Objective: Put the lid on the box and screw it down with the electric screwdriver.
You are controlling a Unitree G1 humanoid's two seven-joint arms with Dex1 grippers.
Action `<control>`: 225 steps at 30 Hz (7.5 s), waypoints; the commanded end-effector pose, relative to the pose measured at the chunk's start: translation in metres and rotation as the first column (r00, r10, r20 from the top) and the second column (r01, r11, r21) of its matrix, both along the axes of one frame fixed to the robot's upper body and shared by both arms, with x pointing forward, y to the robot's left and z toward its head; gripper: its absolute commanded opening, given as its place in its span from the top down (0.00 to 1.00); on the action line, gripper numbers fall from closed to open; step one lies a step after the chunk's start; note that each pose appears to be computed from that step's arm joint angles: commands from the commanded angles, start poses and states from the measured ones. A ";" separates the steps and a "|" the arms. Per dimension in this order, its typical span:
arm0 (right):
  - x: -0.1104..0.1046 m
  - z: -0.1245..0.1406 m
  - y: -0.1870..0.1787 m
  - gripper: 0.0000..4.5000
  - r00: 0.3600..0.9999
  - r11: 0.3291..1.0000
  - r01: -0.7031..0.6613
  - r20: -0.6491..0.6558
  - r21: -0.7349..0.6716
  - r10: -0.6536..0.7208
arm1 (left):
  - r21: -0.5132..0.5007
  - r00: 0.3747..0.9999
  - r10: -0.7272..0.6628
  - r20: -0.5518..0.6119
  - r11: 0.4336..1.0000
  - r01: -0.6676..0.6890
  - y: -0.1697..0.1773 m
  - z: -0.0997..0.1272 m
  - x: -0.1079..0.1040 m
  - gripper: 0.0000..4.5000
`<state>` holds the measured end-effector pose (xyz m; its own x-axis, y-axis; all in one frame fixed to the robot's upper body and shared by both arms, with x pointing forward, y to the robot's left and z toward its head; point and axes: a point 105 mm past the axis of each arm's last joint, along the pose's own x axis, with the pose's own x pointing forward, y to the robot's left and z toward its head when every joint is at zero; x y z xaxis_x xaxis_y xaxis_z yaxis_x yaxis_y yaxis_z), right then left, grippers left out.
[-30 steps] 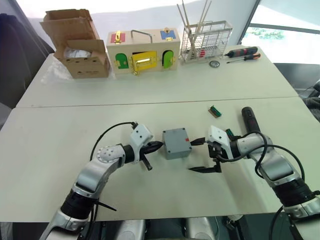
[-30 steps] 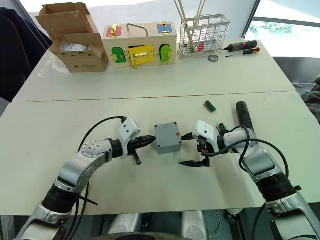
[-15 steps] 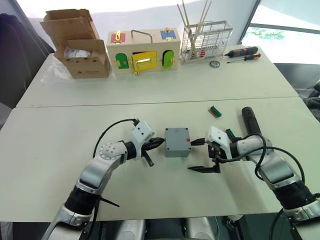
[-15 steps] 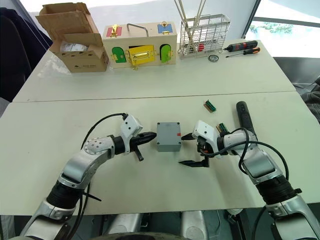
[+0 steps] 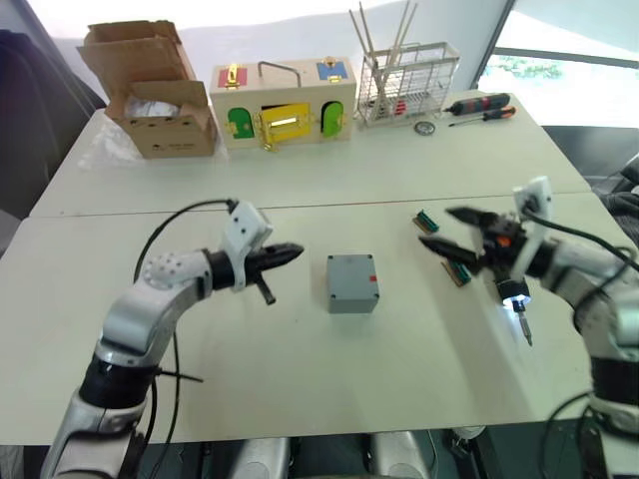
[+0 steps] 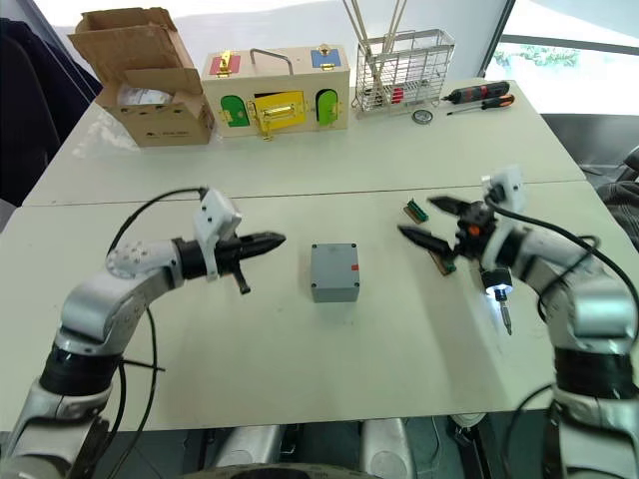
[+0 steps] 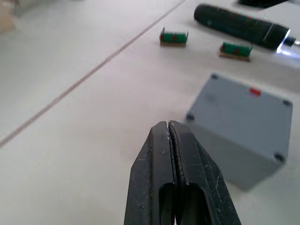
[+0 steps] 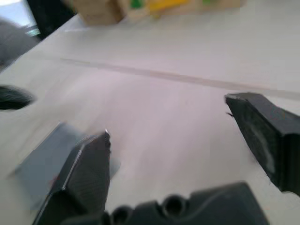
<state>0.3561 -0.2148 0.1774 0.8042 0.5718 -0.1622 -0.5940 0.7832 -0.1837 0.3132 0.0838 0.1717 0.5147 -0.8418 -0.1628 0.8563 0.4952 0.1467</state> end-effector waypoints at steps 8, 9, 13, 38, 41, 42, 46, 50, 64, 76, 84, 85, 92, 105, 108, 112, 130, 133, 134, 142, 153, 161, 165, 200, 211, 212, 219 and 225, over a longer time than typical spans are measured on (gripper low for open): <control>0.053 -0.023 -0.006 0.40 0.991 0.988 0.132 0.043 -0.084 -0.129 | 0.032 0.994 -0.094 0.053 0.995 0.093 -0.024 0.004 -0.012 1.00; 0.055 -0.025 -0.007 0.40 0.991 0.987 0.133 0.039 -0.087 -0.130 | 0.022 0.994 -0.101 0.049 0.995 0.100 -0.026 0.005 -0.015 1.00; 0.061 -0.025 -0.007 0.40 0.990 0.988 0.141 0.031 -0.067 -0.139 | 0.004 0.992 -0.123 0.028 0.992 0.123 -0.030 0.002 -0.028 1.00; 0.078 -0.027 0.005 0.99 0.990 0.990 0.141 0.008 0.013 -0.141 | -0.008 0.999 -0.052 0.002 0.999 0.052 -0.023 -0.005 -0.027 1.00; 0.077 -0.026 0.005 0.99 0.990 0.990 0.139 0.015 0.014 -0.140 | -0.007 0.999 -0.053 0.000 0.999 0.053 -0.023 -0.006 -0.027 1.00; 0.077 -0.025 0.004 0.99 0.990 0.990 0.141 0.017 0.018 -0.141 | -0.006 0.999 -0.053 -0.001 0.999 0.053 -0.023 -0.006 -0.027 1.00; 0.076 -0.021 0.004 0.99 0.989 0.989 0.142 0.025 0.048 -0.144 | -0.006 0.999 -0.054 -0.003 0.999 0.054 -0.023 -0.006 -0.027 1.00; 0.076 -0.011 0.004 0.99 0.989 0.987 0.140 0.036 0.081 -0.143 | -0.007 0.998 -0.059 -0.003 0.998 0.059 -0.024 -0.007 -0.027 1.00; 0.022 0.030 0.033 0.99 0.978 0.985 -0.147 0.161 0.090 0.131 | 0.004 0.999 -0.035 -0.010 0.999 0.035 -0.010 -0.005 -0.031 1.00; -0.047 -0.011 0.098 0.99 0.919 0.914 -0.393 0.018 0.104 0.393 | 0.058 0.989 -0.099 -0.111 0.993 0.106 0.001 -0.015 -0.057 1.00; -0.043 -0.016 0.101 0.99 0.926 0.919 -0.377 0.007 0.115 0.378 | 0.058 0.990 -0.089 -0.113 0.994 0.096 0.000 -0.015 -0.056 1.00; -0.042 -0.017 0.099 0.99 0.928 0.921 -0.372 0.006 0.114 0.374 | 0.057 0.990 -0.088 -0.113 0.994 0.095 -0.001 -0.015 -0.056 1.00; -0.039 -0.020 0.094 0.99 0.935 0.930 -0.352 -0.004 0.109 0.355 | 0.054 0.990 -0.085 -0.109 0.994 0.092 -0.002 -0.014 -0.055 1.00; -0.034 -0.033 0.093 0.99 0.937 0.936 -0.344 -0.033 0.075 0.347 | 0.050 0.991 -0.088 -0.102 0.994 0.093 -0.006 -0.014 -0.053 1.00; -0.035 -0.035 0.095 0.93 0.935 0.935 -0.351 -0.031 0.053 0.353 | 0.049 0.991 -0.088 -0.102 0.994 0.093 -0.006 -0.014 -0.054 1.00; -0.035 -0.034 0.093 0.59 0.934 0.934 -0.356 -0.032 0.043 0.357 | 0.046 0.991 -0.087 -0.102 0.995 0.092 -0.007 -0.014 -0.054 1.00; -0.033 0.078 -0.078 0.01 0.976 0.948 0.175 -0.082 -0.266 -0.203 | -0.035 0.914 -0.405 -0.024 0.914 0.405 -0.058 0.013 -0.078 1.00; -0.040 0.056 -0.107 0.01 0.898 0.898 0.219 -0.280 -0.382 -0.339 | -0.024 0.901 -0.433 -0.004 0.901 0.433 -0.067 0.010 -0.080 1.00; -0.044 0.049 -0.112 0.01 0.866 0.894 0.214 -0.347 -0.394 -0.361 | -0.024 0.899 -0.437 0.002 0.899 0.437 -0.069 0.009 -0.080 1.00; -0.055 0.010 -0.119 0.01 0.643 0.939 0.154 -0.691 -0.307 -0.331 | -0.041 0.908 -0.418 0.020 0.907 0.418 -0.080 0.000 -0.080 1.00; -0.028 -0.023 -0.116 0.01 0.507 0.934 0.134 -0.787 -0.332 -0.352 | -0.019 0.926 -0.378 0.021 0.926 0.378 -0.080 -0.002 -0.092 1.00; -0.034 -0.049 -0.112 0.01 0.412 0.928 0.006 -0.845 -0.372 -0.341 | -0.025 0.939 -0.343 0.011 0.939 0.343 -0.080 -0.003 -0.091 1.00; -0.038 -0.060 -0.109 0.12 0.387 0.915 -0.066 -0.855 -0.398 -0.345 | -0.029 0.942 -0.335 0.010 0.942 0.335 -0.081 -0.003 -0.090 1.00; -0.051 0.148 0.012 0.60 0.918 0.893 -0.033 0.367 0.449 -0.151 | -0.076 0.968 -0.241 -0.070 0.969 0.236 -0.043 0.005 -0.042 1.00; -0.055 0.074 0.094 0.60 0.959 0.906 -0.157 0.279 0.393 0.045 | -0.094 0.994 -0.074 -0.084 0.993 0.066 -0.047 -0.017 -0.030 1.00; -0.054 0.071 0.095 0.60 0.960 0.907 -0.156 0.275 0.391 0.047 | -0.092 0.994 -0.071 -0.083 0.994 0.063 -0.048 -0.018 -0.029 1.00; -0.049 0.065 0.099 0.60 0.960 0.907 -0.171 0.271 0.385 0.066 | -0.023 0.995 -0.046 -0.087 0.999 0.044 -0.045 -0.032 -0.022 1.00; -0.048 0.062 0.102 0.60 0.960 0.911 -0.174 0.270 0.374 0.073 | 0.014 0.995 -0.053 -0.083 0.998 0.054 -0.049 -0.039 -0.019 1.00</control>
<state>0.3156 -0.1143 0.2200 0.7402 0.6388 0.2099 -0.6573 0.7532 0.0253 0.2960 0.0386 0.1345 0.4649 -0.8606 -0.2079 0.8845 0.4618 0.0664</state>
